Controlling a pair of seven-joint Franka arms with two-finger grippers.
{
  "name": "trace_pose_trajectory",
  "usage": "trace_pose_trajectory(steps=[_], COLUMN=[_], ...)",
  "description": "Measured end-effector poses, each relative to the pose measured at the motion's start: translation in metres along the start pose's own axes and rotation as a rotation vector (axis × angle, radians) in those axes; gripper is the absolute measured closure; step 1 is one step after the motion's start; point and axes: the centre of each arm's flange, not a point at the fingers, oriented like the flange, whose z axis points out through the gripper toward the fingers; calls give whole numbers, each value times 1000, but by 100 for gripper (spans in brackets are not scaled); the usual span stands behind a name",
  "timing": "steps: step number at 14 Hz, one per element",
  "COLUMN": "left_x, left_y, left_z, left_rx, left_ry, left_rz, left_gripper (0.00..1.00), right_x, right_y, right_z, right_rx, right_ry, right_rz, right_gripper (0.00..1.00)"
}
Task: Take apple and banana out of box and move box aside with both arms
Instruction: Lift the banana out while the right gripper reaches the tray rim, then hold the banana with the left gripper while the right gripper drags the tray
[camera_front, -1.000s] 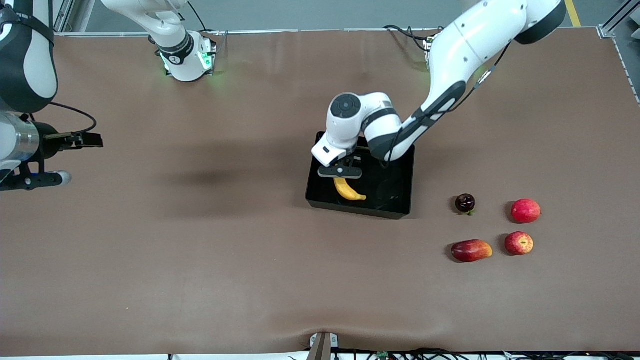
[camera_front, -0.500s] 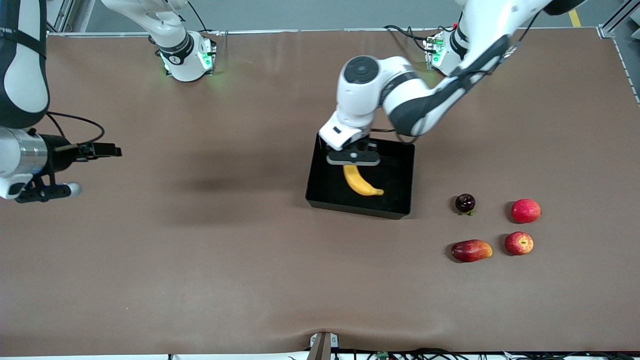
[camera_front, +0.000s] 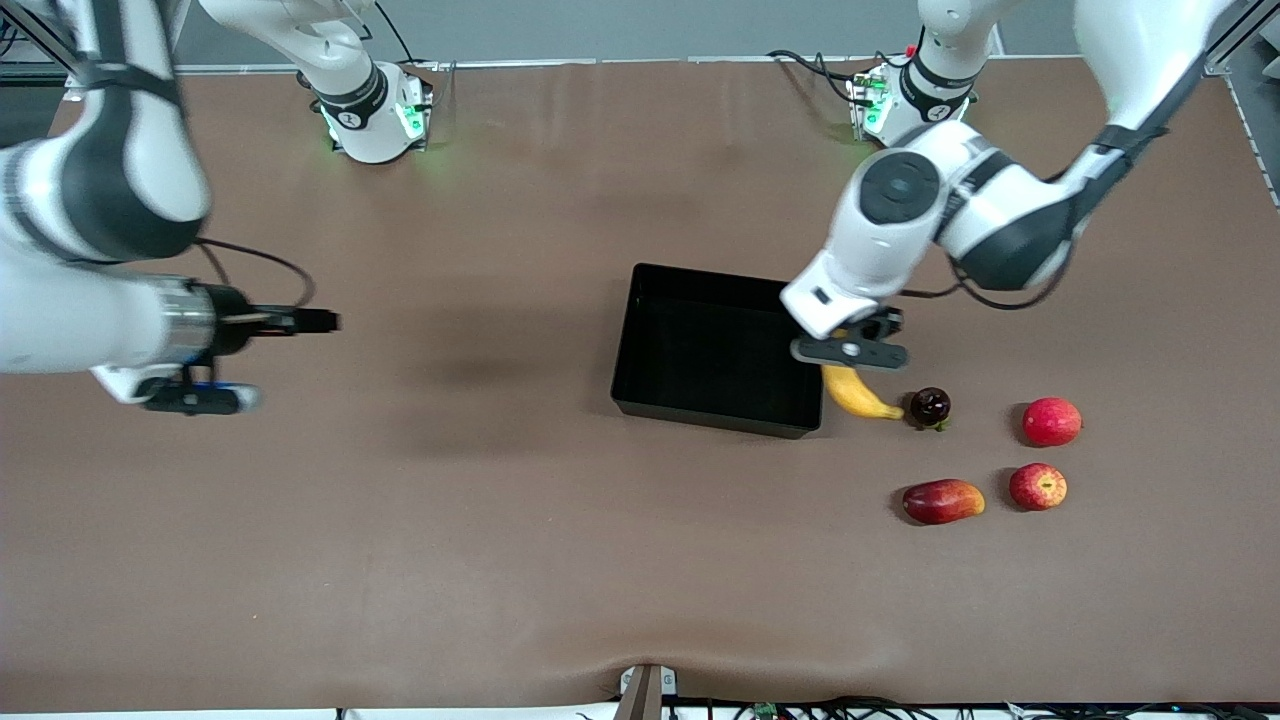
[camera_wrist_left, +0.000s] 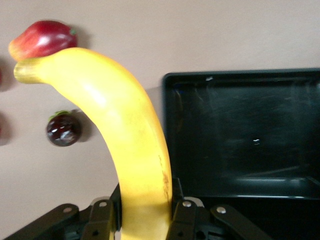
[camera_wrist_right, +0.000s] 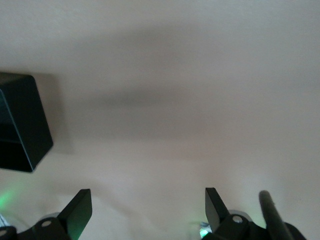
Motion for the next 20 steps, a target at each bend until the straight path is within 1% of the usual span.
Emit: trace_pose_trajectory(steps=[2,4,5,7,8,9,10,12,14,16,19,20], left_x=[-3,-6,-9,-14,-16,-19,-21,-27,-33,-33,-38,-40], left_y=[-41,-88,-108,-129,-131,-131,-133,-149,-170,-186,-201,-203], left_z=[22,37,43,53,58,65,76,103,125,140,164,170], left_rx=[7,0,-7,-20,-13,10,40,64,53,18,-22,-22], left_ry=[-44,-77,-87,-97,-96,-83,-64,-36,-31,-15,13,12], left_rz=[51,111,127,144,155,175,198,222,263,314,352,359], left_gripper=[63,63,63,63,63,63,63,63,63,63,63,63], right_x=[-2,-6,-7,-8,-7,-7,-9,-19,-33,-43,-44,-43], right_y=[-49,-89,-104,-127,-139,-153,-170,-209,-250,-280,-292,-293], right_z=[25,52,66,93,105,118,130,158,190,224,259,266], right_rx=[-13,-21,-26,-39,-41,-39,-28,5,21,23,4,3], right_ry=[50,89,99,100,109,120,128,144,180,203,200,203], right_rz=[18,3,-8,4,7,5,7,15,37,36,22,21], right_gripper=[0,0,0,0,0,0,0,0,0,0,0,4])
